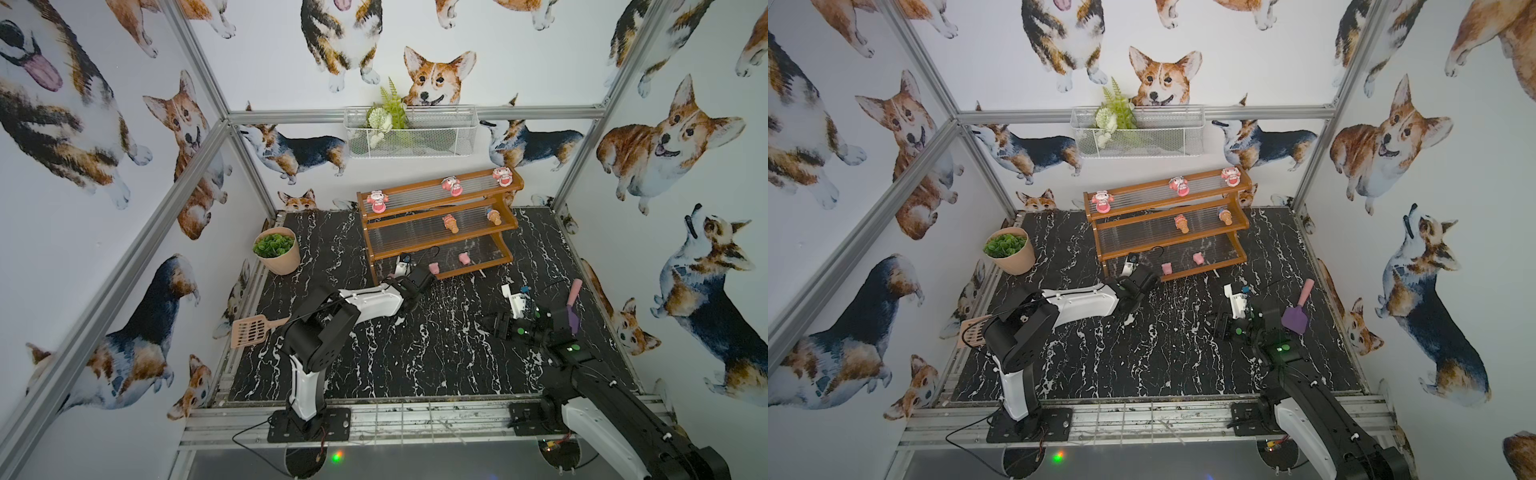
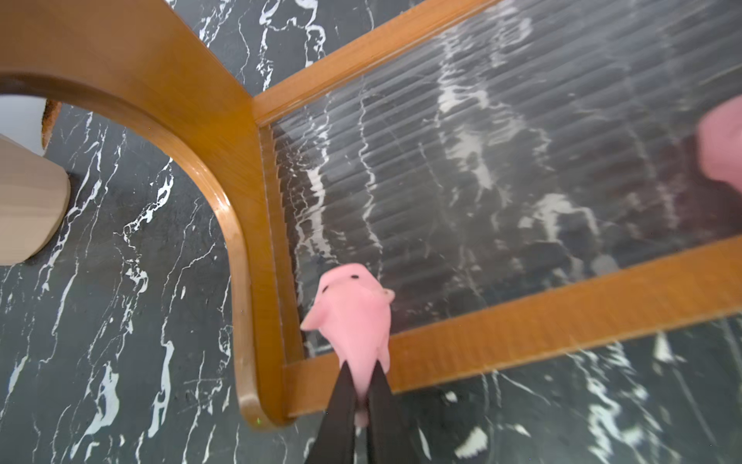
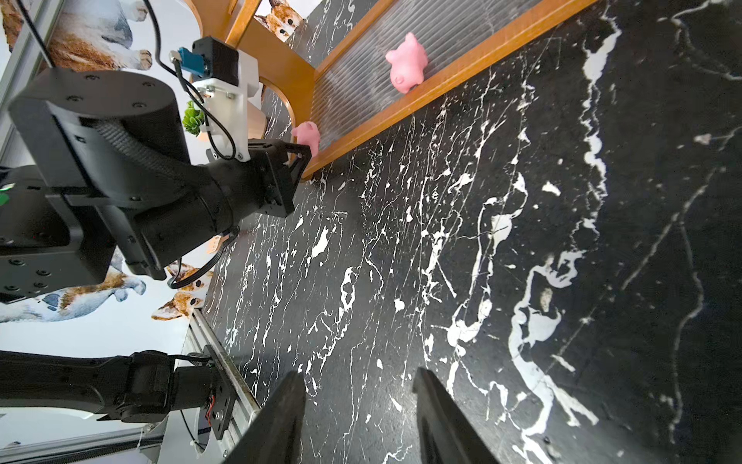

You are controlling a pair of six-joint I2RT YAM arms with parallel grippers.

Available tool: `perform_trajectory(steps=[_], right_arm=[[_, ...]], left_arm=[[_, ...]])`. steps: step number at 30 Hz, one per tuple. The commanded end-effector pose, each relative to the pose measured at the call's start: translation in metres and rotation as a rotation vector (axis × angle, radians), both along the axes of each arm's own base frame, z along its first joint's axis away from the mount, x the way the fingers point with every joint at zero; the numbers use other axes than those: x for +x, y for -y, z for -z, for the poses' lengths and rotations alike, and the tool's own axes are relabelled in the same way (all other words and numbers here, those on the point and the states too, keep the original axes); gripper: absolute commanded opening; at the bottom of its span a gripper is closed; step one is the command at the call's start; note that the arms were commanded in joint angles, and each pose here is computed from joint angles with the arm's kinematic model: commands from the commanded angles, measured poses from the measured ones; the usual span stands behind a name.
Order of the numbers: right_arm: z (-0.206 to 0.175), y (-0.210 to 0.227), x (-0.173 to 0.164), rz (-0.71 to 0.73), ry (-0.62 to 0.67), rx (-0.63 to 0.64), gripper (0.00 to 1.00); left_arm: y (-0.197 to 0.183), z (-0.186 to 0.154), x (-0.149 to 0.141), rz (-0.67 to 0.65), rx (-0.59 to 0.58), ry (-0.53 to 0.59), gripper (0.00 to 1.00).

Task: Organize plastic toys on shelves
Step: Place the plastic toy on the shelf.

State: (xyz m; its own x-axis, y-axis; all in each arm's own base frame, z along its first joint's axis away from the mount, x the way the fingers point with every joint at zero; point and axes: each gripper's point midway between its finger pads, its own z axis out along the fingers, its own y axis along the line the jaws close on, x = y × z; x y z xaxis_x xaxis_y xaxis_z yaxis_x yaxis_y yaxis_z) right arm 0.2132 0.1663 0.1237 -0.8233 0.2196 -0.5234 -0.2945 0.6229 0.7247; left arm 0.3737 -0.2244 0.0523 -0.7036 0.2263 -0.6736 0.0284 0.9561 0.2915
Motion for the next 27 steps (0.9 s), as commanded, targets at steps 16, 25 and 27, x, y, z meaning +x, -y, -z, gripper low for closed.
perform_trajectory(steps=[16, 25, 27], right_arm=[[-0.007, -0.002, 0.003, -0.01, 0.042, 0.011, 0.49], [-0.008, -0.002, 0.002, -0.012, 0.046, 0.015, 0.49], [-0.008, -0.002, 0.002, -0.013, 0.046, 0.015, 0.49]], left_arm=[[0.005, 0.006, 0.022, 0.03, -0.027, 0.002, 0.18], [0.006, 0.006, 0.015, 0.048, -0.063, -0.022, 0.31], [0.008, 0.001, 0.009, 0.06, -0.095, -0.029, 0.33]])
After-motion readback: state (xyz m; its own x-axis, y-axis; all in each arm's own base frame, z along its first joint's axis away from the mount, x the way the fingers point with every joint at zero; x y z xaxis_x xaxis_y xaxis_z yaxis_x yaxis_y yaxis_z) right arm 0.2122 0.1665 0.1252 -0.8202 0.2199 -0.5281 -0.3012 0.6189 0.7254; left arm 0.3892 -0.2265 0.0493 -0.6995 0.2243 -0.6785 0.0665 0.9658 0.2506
